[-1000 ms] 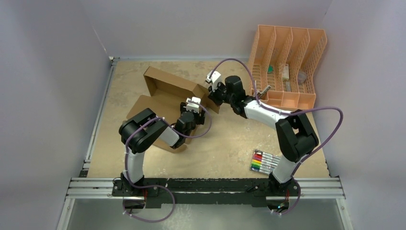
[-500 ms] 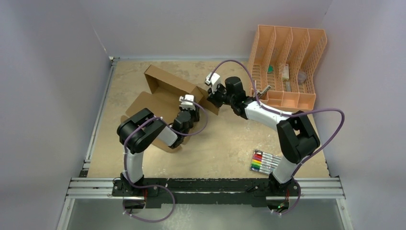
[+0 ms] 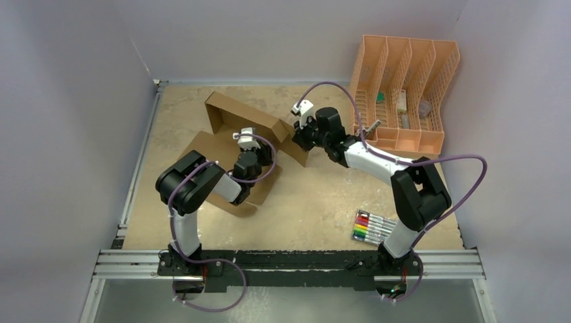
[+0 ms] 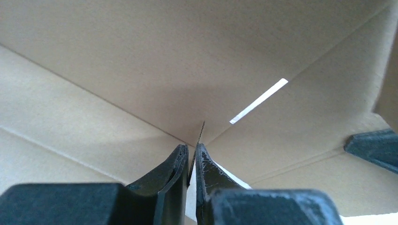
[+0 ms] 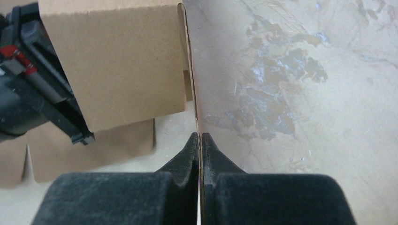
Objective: Fold the paper box
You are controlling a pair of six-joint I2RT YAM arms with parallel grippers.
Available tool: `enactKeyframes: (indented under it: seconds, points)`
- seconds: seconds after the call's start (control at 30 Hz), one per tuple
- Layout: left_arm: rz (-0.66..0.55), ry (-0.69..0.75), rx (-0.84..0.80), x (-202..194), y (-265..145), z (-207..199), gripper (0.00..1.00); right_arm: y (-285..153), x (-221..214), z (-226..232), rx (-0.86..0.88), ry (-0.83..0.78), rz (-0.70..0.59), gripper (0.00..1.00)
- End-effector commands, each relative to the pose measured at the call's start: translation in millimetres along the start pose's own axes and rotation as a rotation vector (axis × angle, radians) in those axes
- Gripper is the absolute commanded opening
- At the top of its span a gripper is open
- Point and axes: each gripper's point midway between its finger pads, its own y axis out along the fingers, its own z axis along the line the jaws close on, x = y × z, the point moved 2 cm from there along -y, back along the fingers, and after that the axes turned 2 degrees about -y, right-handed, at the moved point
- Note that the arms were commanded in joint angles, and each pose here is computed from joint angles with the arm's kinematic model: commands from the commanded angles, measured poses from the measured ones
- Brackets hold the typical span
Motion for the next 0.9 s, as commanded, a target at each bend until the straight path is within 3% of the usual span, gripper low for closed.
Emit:
enactKeyframes:
  seconds: [0.0, 0.27, 0.5, 0.87]
  points:
    - [-0.062, -0.125, -0.101, 26, 2, -26, 0.07, -2, 7, -7, -0.106, 0.211, 0.017, 0.00]
    - [-0.028, -0.178, -0.160, 13, 0, -50, 0.04, 5, 30, -13, -0.174, 0.370, 0.001, 0.00]
    - [-0.004, -0.173, -0.217, 7, 1, -79, 0.02, 6, 41, -15, -0.231, 0.453, 0.072, 0.00]
    - [0.030, -0.177, -0.196, -5, 1, -80, 0.01, 11, 33, -17, -0.354, 0.560, 0.138, 0.00]
